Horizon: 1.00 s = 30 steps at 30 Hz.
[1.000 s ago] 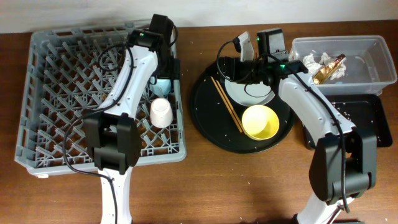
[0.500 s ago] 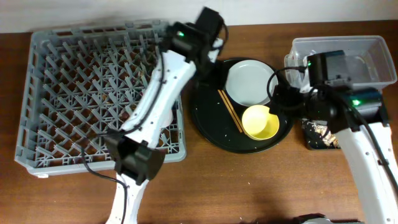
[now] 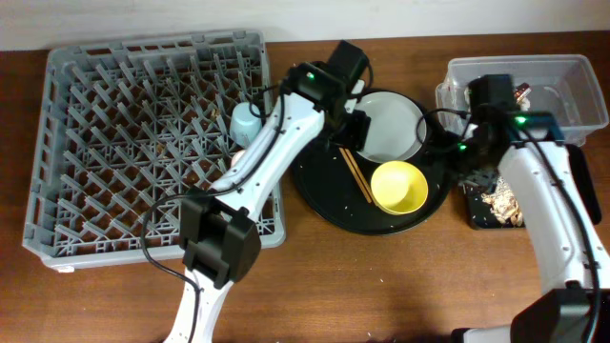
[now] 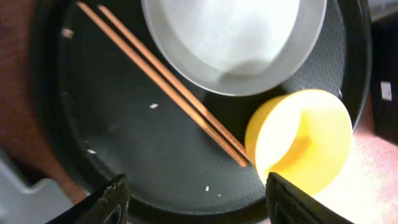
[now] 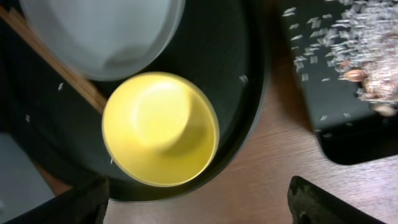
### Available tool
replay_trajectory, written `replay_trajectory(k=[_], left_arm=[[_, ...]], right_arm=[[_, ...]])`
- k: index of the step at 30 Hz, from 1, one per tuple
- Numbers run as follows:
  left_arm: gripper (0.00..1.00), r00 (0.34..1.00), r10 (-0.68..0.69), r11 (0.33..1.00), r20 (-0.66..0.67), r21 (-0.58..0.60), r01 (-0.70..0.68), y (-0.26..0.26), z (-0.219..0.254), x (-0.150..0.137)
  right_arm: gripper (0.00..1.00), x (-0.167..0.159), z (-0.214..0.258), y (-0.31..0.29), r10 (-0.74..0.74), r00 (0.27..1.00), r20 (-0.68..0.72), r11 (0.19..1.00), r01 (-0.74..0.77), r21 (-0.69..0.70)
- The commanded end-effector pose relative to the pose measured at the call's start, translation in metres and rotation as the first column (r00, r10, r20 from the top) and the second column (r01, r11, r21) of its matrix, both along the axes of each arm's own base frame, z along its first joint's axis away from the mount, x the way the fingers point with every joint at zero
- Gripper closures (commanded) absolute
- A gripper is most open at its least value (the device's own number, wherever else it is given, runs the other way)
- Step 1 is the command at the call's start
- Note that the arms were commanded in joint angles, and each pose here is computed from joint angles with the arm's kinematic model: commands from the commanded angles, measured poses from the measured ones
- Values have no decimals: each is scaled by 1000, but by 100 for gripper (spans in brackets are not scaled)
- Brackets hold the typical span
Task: Sort waste into correct bins and load items into the dishwasher rack
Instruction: 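Reach to the tray and grasp the yellow bowl with the left gripper, then place the yellow bowl upright at the back of the rack with left gripper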
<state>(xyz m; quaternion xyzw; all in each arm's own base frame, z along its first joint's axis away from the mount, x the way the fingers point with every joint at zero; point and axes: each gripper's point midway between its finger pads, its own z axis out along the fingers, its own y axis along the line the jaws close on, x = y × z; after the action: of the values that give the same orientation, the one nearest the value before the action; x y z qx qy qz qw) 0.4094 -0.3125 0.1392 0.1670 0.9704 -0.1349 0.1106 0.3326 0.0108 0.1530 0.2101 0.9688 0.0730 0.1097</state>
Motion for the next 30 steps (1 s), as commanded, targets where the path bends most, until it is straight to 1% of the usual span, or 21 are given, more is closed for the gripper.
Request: replay_trajectory(k=[1, 2, 3, 5, 7, 8, 10, 14, 15, 17, 18, 19, 22, 23, 27, 28, 29, 30], left_arm=[[34, 999, -48, 999, -14, -14, 48, -25, -23, -14], [35, 998, -63, 998, -16, -12, 62, -31, -34, -19], [35, 998, -67, 998, -17, -15, 67, -37, -44, -22], [35, 995, -103, 995, -7, -15, 103, -52, -60, -33], [36, 993, -114, 993, 41, 38, 112, -56, -77, -35], [36, 992, -112, 992, 51, 64, 109, -55, -80, -36], [42, 991, -124, 991, 56, 64, 121, -60, -85, -40], [59, 987, -148, 987, 55, 65, 145, -69, -91, -49], [62, 987, -149, 987, 57, 63, 146, -70, -92, -49], [63, 987, -151, 987, 50, 68, 148, -69, -95, -52], [66, 987, -152, 986, 47, 70, 148, -68, -97, -53], [67, 987, -152, 986, 44, 72, 148, -67, -99, -53], [73, 988, -153, 985, 19, 86, 150, -69, -123, -52], [75, 988, -154, 985, 16, 84, 152, -69, -124, -53], [93, 988, -154, 986, 33, 71, 151, -73, -122, -49], [98, 988, -151, 987, 37, 68, 148, -72, -117, -48], [100, 988, -145, 988, 48, 62, 142, -72, -101, -44], [100, 984, -150, 988, 98, 37, 147, -72, -62, -34]], right_arm=[[4, 2, 37, -33, -125, 987, 104, 990, 117, 83], [1, -3, 56, -61, -205, 965, 163, 978, 195, 72], [1, -8, 67, -84, -284, 937, 203, 959, 278, 59], [2, -27, 81, -128, -461, 853, 243, 882, 470, 24], [1, -41, 83, -156, -543, 802, 247, 830, 557, 18], [1, -45, 81, -160, -557, 796, 236, 822, 569, 17], [2, -46, 80, -159, -556, 798, 231, 823, 568, 16], [2, -47, 79, -158, -557, 800, 224, 823, 569, 16], [2, -47, 80, -158, -557, 800, 225, 823, 569, 16], [2, -47, 80, -158, -557, 800, 225, 823, 569, 16], [2, -47, 80, -158, -557, 800, 225, 823, 569, 16], [2, -47, 80, -158, -557, 800, 225, 823, 569, 16], [2, -47, 80, -158, -557, 800, 225, 823, 569, 16], [1, -47, 80, -158, -557, 800, 225, 823, 569, 16], [1, -47, 80, -158, -557, 800, 225, 823, 569, 16], [2, -47, 80, -158, -557, 800, 225, 823, 569, 16], [1, -47, 80, -158, -557, 800, 225, 823, 569, 16], [2, -47, 80, -158, -557, 800, 225, 823, 569, 16]])
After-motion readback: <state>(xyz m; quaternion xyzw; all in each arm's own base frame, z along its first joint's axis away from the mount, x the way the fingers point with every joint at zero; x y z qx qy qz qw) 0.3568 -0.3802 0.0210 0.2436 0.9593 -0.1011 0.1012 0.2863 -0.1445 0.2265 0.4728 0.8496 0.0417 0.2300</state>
